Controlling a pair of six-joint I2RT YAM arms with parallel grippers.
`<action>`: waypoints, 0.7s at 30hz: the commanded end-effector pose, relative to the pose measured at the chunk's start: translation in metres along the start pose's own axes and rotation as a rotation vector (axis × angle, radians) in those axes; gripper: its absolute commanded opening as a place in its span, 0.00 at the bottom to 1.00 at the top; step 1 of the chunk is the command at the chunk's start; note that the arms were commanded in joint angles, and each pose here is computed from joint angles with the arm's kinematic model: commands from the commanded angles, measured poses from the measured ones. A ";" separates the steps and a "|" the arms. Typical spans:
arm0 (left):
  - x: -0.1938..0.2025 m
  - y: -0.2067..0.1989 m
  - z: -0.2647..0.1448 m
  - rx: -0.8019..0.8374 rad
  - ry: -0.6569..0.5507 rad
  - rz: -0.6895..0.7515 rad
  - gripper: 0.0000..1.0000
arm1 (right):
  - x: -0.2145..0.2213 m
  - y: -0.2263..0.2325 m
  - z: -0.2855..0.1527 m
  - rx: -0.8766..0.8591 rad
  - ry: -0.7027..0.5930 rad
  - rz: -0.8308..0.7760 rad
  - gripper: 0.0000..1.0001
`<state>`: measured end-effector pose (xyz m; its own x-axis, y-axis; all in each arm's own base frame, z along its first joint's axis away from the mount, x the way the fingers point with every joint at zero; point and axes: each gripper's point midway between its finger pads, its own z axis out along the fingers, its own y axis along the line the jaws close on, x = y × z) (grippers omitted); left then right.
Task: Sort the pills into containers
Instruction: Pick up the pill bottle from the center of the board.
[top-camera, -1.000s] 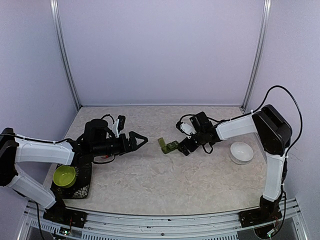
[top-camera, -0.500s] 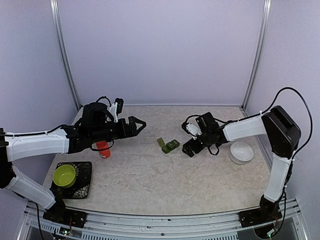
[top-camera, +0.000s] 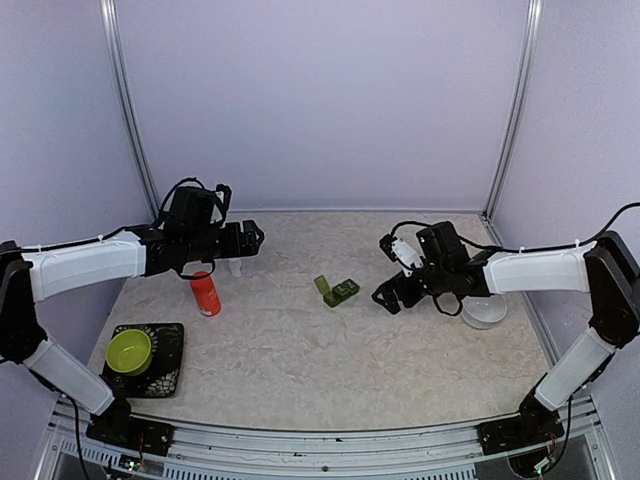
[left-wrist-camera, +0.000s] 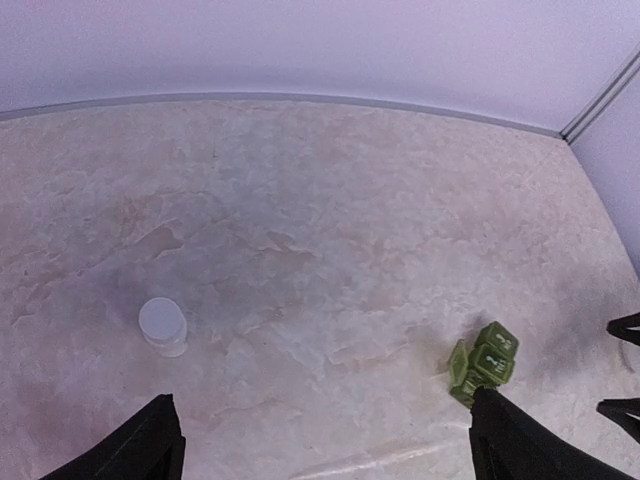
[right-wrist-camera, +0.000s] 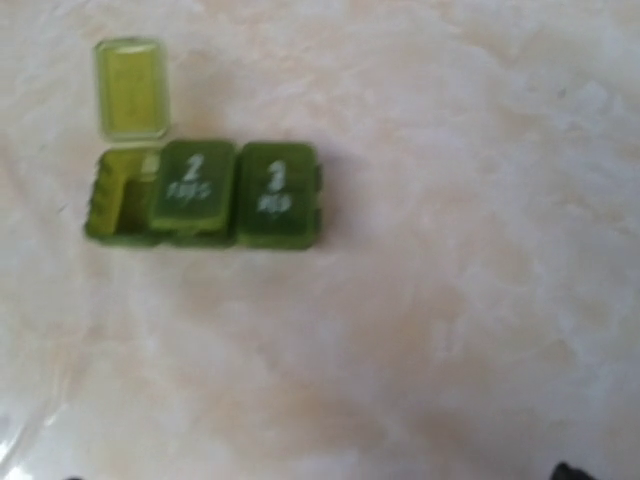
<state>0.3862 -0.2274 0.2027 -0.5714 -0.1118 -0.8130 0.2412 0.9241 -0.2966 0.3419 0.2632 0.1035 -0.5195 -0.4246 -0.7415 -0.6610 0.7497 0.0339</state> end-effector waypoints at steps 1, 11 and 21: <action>-0.003 0.027 0.022 -0.143 0.041 0.101 0.95 | 0.004 0.016 -0.005 -0.024 -0.002 -0.001 1.00; 0.009 0.074 0.075 -0.257 0.155 0.113 0.81 | 0.001 0.036 -0.021 -0.041 -0.013 -0.024 1.00; 0.033 0.100 0.102 -0.302 0.231 0.100 0.70 | 0.003 0.042 -0.028 -0.042 -0.015 -0.033 1.00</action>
<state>0.4606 -0.1761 0.0933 -0.7296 0.0367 -0.6829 0.0845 0.9958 -0.0367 0.3046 0.2828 0.1234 -0.4779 -0.4355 -0.7628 -0.7051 0.7081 0.0375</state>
